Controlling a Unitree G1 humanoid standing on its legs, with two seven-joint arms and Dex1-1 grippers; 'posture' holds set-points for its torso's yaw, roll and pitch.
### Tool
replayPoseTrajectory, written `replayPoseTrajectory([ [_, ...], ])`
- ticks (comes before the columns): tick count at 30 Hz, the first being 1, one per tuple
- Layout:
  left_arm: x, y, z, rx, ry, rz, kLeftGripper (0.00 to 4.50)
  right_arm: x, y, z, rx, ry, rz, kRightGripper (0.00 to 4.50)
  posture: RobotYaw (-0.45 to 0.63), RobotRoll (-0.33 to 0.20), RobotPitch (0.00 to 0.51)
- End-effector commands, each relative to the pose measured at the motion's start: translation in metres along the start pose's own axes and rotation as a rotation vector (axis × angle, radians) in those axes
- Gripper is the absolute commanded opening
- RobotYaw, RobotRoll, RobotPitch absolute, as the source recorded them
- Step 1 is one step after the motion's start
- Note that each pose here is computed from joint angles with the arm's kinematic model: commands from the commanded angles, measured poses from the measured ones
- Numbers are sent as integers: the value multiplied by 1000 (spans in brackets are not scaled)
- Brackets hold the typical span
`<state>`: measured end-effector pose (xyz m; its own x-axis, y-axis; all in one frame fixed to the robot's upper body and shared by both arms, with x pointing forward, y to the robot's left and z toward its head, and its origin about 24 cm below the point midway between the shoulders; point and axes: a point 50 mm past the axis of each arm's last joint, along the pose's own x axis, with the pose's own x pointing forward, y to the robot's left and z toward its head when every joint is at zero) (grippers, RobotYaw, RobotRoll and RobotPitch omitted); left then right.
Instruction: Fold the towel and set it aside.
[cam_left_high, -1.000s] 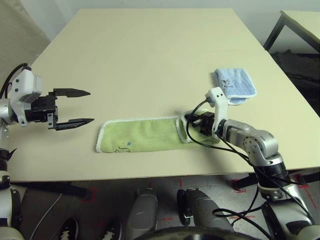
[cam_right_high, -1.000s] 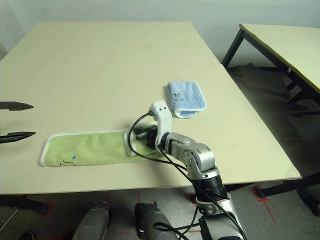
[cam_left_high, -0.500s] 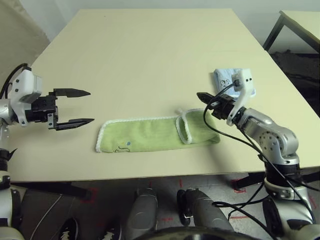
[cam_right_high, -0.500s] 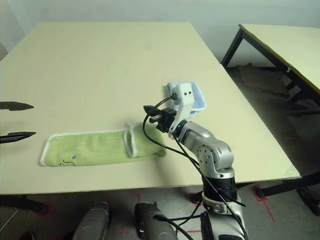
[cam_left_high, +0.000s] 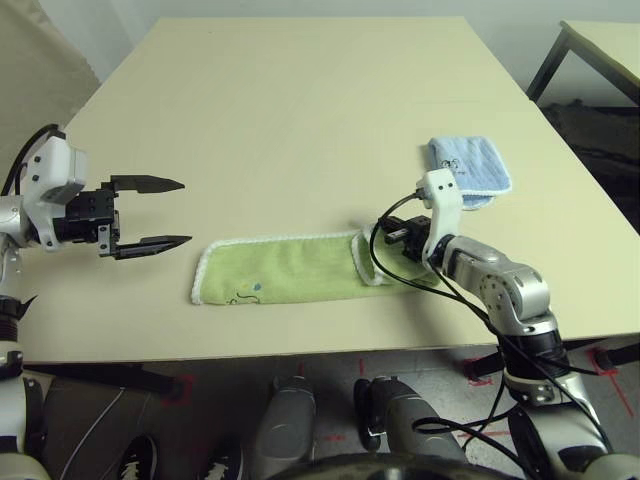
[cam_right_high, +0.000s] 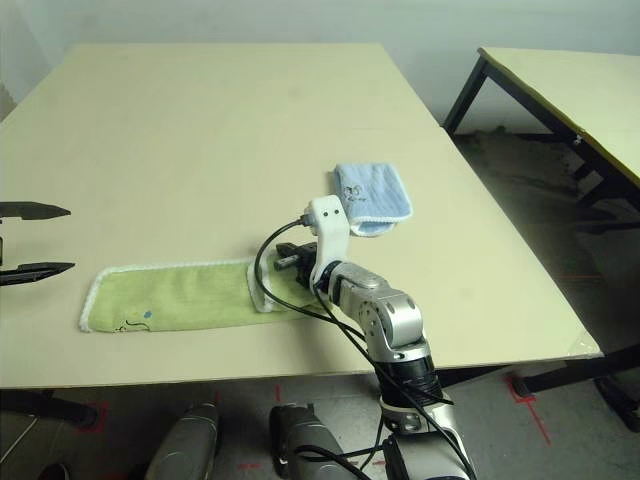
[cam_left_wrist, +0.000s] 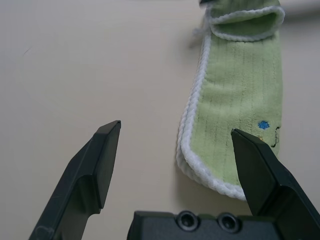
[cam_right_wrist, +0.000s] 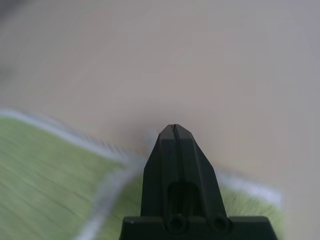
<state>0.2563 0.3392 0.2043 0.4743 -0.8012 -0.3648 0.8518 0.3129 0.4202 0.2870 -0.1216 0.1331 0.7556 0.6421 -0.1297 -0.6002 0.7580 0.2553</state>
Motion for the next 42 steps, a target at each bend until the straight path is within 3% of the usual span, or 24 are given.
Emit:
replayPoseTrajectory([
  [1, 1, 0, 2, 4, -9, -1, 4500, -19, 4, 6, 2, -53, 57, 10, 127, 0, 125],
  [6, 3, 0, 0, -2, -13, -5, 4500, -40, 12, -25, -41, 62, 144, 10, 121, 0, 126],
  [12, 3, 0, -1, -8, -14, -1, 4500, -41, 5, -55, -42, 183, 113, 10, 124, 0, 124],
  [16, 0, -2, -3, -13, -10, 6, 4500, -41, 0, -65, -67, 216, 114, 10, 128, 0, 124],
  [19, -5, -4, -7, -43, 12, 29, 4500, -43, -2, -49, -86, 137, 170, 613, 128, 0, 124],
  [21, -9, -5, -10, -77, 37, 44, 4500, -47, -3, -39, -121, 88, 226, 1348, 129, 0, 126],
  [25, -18, -9, -24, -239, 134, 121, 4500, -66, -8, -15, -201, 25, 395, 2732, 129, 0, 126],
  [29, -16, -15, -33, -565, 86, 188, 4500, -82, -7, 2, -274, 59, 594, 4295, 127, 0, 135],
  [30, -14, -20, -35, -663, 82, 178, 4500, -84, -7, 5, -328, 82, 640, 4467, 127, 0, 134],
  [37, -2, -47, -40, -1226, 107, 117, 4500, -94, -10, 15, -631, 196, 846, 4467, 118, 0, 132],
  [42, 0, -57, -51, -1349, 237, 99, 4500, -98, -16, 17, -653, 227, 874, 4467, 110, 0, 127],
])
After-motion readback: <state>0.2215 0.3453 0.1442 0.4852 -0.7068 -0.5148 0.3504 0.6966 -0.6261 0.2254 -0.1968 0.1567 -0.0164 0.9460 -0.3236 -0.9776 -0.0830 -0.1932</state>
